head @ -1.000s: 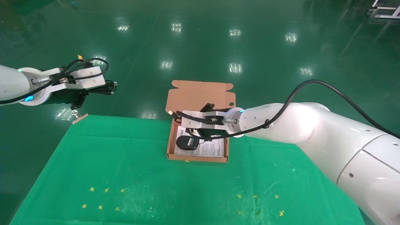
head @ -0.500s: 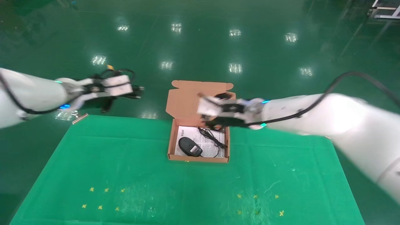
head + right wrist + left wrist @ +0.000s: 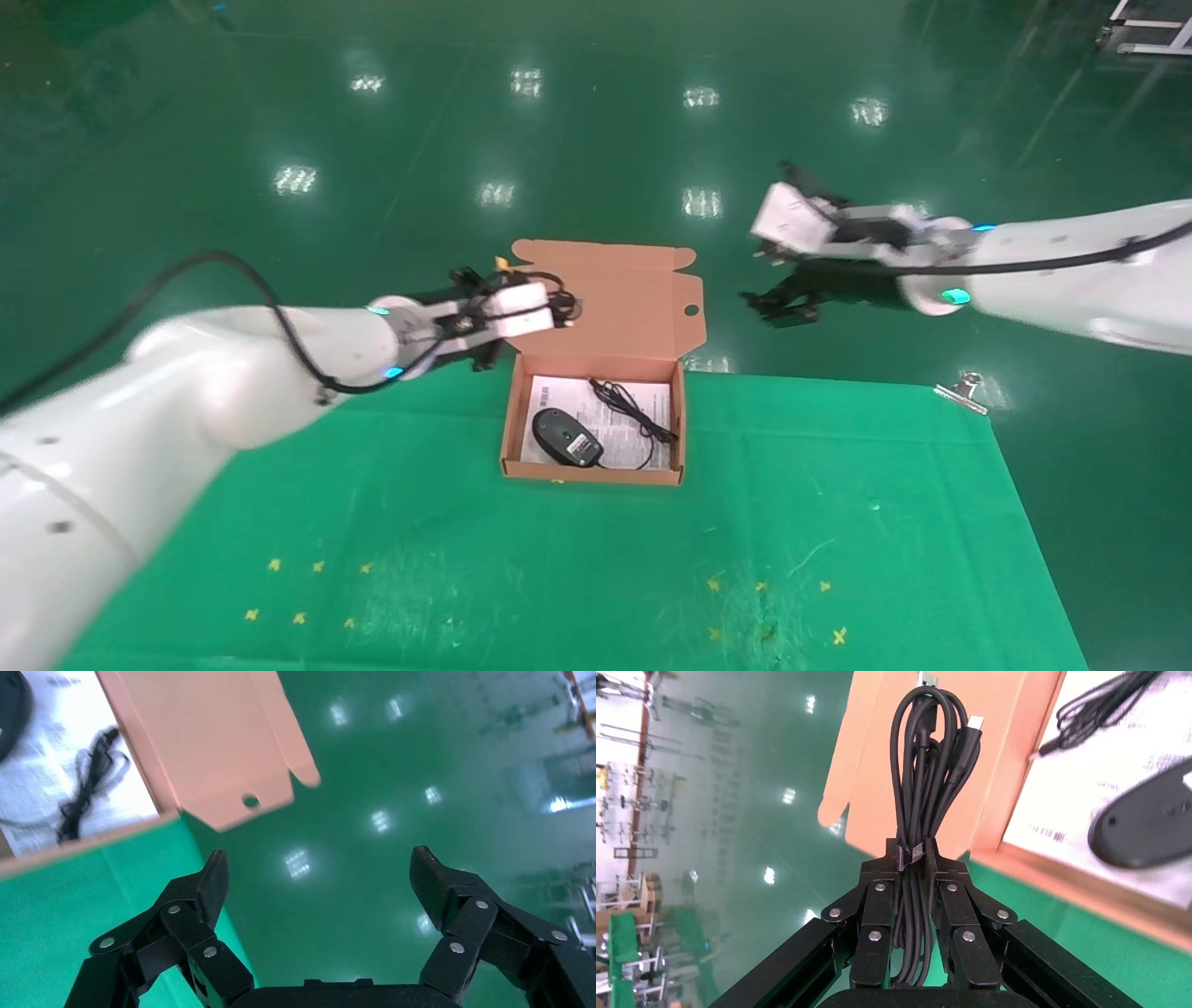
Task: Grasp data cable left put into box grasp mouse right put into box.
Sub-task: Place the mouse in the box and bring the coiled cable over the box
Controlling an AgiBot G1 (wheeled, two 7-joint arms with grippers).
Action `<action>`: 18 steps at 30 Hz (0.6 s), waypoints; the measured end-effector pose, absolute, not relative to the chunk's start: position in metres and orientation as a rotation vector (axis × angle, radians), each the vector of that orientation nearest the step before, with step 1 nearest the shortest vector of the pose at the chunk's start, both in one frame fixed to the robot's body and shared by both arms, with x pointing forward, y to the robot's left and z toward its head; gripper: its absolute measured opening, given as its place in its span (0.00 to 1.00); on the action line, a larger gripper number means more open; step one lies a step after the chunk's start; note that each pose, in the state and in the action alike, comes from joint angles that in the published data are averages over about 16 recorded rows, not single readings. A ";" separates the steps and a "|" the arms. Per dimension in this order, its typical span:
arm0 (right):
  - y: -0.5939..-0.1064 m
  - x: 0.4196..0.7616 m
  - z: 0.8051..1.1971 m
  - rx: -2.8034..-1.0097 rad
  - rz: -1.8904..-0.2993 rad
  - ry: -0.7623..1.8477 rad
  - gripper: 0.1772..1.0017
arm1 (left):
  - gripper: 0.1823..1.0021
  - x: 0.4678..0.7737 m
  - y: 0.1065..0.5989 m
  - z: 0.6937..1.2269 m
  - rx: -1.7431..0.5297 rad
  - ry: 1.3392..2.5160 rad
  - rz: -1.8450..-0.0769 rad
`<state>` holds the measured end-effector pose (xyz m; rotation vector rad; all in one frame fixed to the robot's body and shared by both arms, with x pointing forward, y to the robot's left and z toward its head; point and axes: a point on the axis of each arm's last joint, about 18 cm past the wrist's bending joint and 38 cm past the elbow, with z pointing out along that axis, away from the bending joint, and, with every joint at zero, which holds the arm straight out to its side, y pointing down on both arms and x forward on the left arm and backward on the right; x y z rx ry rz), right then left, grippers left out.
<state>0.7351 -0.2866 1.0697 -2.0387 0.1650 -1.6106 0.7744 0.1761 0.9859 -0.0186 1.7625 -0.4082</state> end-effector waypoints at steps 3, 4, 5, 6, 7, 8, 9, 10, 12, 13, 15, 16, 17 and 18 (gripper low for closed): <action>-0.305 0.730 1.074 -2.029 -1.619 0.198 0.85 | 0.08 0.778 0.164 0.974 0.003 1.764 -0.426; -0.311 0.728 1.076 -2.027 -1.621 0.208 0.87 | 0.08 0.778 0.161 0.970 0.012 1.765 -0.431; -0.317 0.727 1.077 -2.024 -1.623 0.217 0.89 | 0.08 0.779 0.157 0.966 0.019 1.767 -0.437; -0.322 0.725 1.078 -2.022 -1.624 0.226 0.90 | 0.08 0.779 0.154 0.962 0.027 1.768 -0.443; -0.328 0.723 1.079 -2.020 -1.625 0.234 0.92 | 0.08 0.778 0.151 0.958 0.035 1.770 -0.449; -0.333 0.721 1.080 -2.017 -1.625 0.242 0.93 | 0.08 0.778 0.148 0.954 0.044 1.773 -0.456; -0.338 0.719 1.080 -2.015 -1.625 0.250 0.94 | 0.08 0.777 0.145 0.950 0.052 1.776 -0.463; -0.343 0.716 1.081 -2.013 -1.624 0.257 0.94 | 0.08 0.776 0.142 0.947 0.061 1.779 -0.471; -0.351 0.712 1.082 -2.008 -1.622 0.271 0.96 | 0.08 0.775 0.136 0.940 0.078 1.786 -0.486; -0.355 0.710 1.083 -2.005 -1.620 0.277 0.97 | 0.08 0.774 0.133 0.936 0.086 1.790 -0.493; -0.362 0.706 1.084 -2.001 -1.616 0.288 0.98 | 0.08 0.772 0.128 0.931 0.102 1.798 -0.506; -0.366 0.704 1.084 -2.000 -1.614 0.292 0.98 | 0.08 0.770 0.125 0.928 0.111 1.801 -0.512; -0.368 0.702 1.085 -1.998 -1.612 0.295 0.99 | 0.08 0.769 0.123 0.926 0.119 1.804 -0.517; -0.371 0.700 1.085 -1.997 -1.610 0.298 0.99 | 0.08 0.769 0.121 0.924 0.125 1.807 -0.522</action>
